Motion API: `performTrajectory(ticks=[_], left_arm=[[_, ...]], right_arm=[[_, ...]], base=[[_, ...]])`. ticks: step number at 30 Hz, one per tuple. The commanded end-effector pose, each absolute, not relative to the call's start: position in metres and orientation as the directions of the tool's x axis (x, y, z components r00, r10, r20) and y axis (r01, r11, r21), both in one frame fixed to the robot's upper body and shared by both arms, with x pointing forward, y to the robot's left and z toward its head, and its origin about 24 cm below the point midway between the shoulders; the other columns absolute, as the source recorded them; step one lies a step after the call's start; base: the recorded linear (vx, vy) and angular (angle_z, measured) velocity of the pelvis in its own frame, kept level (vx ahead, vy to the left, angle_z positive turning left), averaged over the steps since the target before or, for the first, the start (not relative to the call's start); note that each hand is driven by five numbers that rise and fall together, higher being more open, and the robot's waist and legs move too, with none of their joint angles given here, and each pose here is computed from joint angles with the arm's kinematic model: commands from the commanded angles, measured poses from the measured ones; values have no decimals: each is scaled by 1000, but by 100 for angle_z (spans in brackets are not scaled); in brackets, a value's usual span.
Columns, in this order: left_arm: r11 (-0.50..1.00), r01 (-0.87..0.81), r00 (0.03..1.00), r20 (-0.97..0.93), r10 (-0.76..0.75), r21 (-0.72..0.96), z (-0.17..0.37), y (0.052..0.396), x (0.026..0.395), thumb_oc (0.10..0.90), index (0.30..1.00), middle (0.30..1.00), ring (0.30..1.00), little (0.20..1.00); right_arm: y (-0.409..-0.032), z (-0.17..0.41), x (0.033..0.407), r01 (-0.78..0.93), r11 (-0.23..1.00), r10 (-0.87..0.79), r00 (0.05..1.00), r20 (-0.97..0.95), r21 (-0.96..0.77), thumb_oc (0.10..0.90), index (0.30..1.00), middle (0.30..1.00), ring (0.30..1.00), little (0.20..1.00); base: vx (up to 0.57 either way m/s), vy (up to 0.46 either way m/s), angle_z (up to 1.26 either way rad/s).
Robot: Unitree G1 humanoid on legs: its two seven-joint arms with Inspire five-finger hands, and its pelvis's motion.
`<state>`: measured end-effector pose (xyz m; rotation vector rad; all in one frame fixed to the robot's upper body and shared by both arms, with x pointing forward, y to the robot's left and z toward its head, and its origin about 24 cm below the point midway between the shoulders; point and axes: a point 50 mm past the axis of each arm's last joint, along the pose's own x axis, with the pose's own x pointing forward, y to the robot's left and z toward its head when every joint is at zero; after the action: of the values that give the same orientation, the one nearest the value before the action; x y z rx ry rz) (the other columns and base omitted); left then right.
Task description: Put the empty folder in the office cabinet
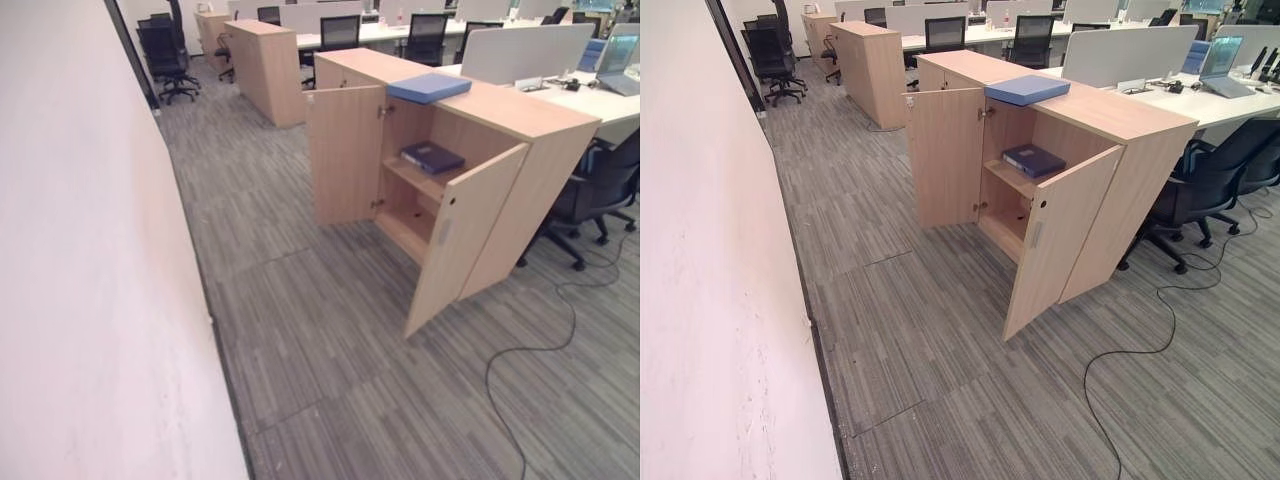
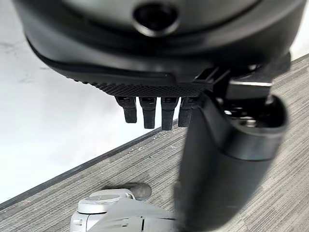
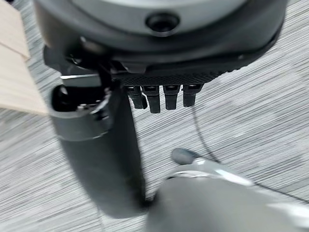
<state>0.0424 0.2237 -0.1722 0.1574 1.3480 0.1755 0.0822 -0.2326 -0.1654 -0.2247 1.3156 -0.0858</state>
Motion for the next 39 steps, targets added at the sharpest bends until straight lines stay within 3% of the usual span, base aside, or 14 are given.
performTrajectory(ticks=[1, 10, 19, 29, 34, 39], left_arm=[[970, -71, 198, -950, 242, 232, -170, 234, 42, 800, 900, 900, 900, 900], [940, 23, 304, -898, 318, 341, -166, 235, 63, 800, 900, 900, 900, 900], [974, 12, 197, -956, 218, 225, -172, 229, 43, 800, 900, 900, 900, 900], [977, 57, 168, -966, 195, 207, -172, 229, 37, 800, 900, 900, 900, 900], [977, 26, 172, -964, 203, 210, -172, 231, 40, 800, 900, 900, 900, 900], [977, -5, 244, -947, 209, 214, -169, 231, 62, 800, 900, 900, 900, 900]], right_arm=[[-233, -168, 69, -108, 973, -180, 192, -965, -204, 800, 900, 900, 900, 900], [-228, -169, 70, -82, 972, -202, 204, -958, -222, 800, 900, 900, 900, 900], [-232, -168, 69, -137, 969, -177, 185, -967, -203, 800, 900, 900, 900, 900], [-238, -167, 67, -169, 965, -174, 169, -970, -203, 800, 900, 900, 900, 900], [-239, -166, 71, -156, 966, -177, 178, -968, -206, 800, 900, 900, 900, 900], [-247, -163, 79, -133, 963, -205, 199, -958, -234, 800, 900, 900, 900, 900]], base=[[0, -6, 5], [-3, -8, 5], [0, 0, 0], [8, -14, 0], [21, -84, 1], [-46, -147, 22]])
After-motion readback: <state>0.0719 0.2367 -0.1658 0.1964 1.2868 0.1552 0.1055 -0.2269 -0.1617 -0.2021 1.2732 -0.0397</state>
